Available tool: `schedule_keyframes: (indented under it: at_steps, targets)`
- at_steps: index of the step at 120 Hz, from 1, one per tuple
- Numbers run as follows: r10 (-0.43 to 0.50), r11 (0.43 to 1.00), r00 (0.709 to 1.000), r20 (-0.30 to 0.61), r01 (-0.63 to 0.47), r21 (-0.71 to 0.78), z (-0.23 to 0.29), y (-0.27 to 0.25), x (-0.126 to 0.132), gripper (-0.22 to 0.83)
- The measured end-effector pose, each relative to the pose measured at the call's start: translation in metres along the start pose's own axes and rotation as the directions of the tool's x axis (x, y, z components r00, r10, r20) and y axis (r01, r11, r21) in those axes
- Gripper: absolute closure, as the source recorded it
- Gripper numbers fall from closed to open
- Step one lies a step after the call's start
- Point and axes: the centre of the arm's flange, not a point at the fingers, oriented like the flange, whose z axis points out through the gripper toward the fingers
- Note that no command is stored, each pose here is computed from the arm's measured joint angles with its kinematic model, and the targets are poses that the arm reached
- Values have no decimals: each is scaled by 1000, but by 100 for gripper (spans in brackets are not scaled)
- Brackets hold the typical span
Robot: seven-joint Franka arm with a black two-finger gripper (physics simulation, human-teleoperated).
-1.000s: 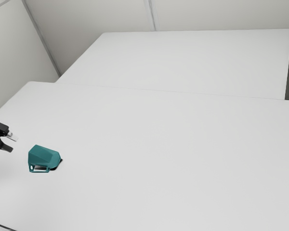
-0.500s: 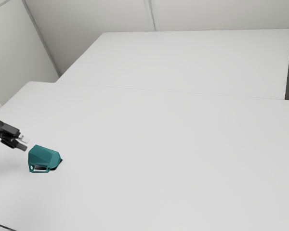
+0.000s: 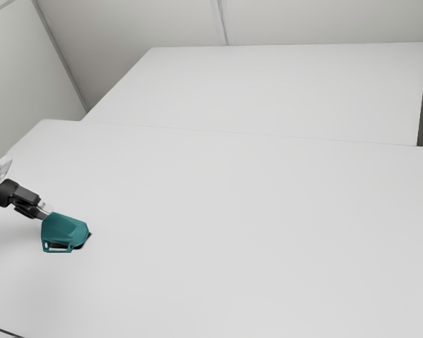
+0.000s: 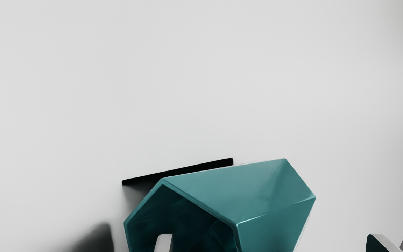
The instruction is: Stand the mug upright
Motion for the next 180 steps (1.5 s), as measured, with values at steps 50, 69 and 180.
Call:
schedule_keyframes:
  at_steps: [50,69,180]
  targets:
    - [28,999,999,18,-28,-15,26,-12,6,0]
    - [34,999,999,19,-33,-26,35,-15,8,0]
    - [55,996,998,-18,-56,-66,40,-10,13,51]
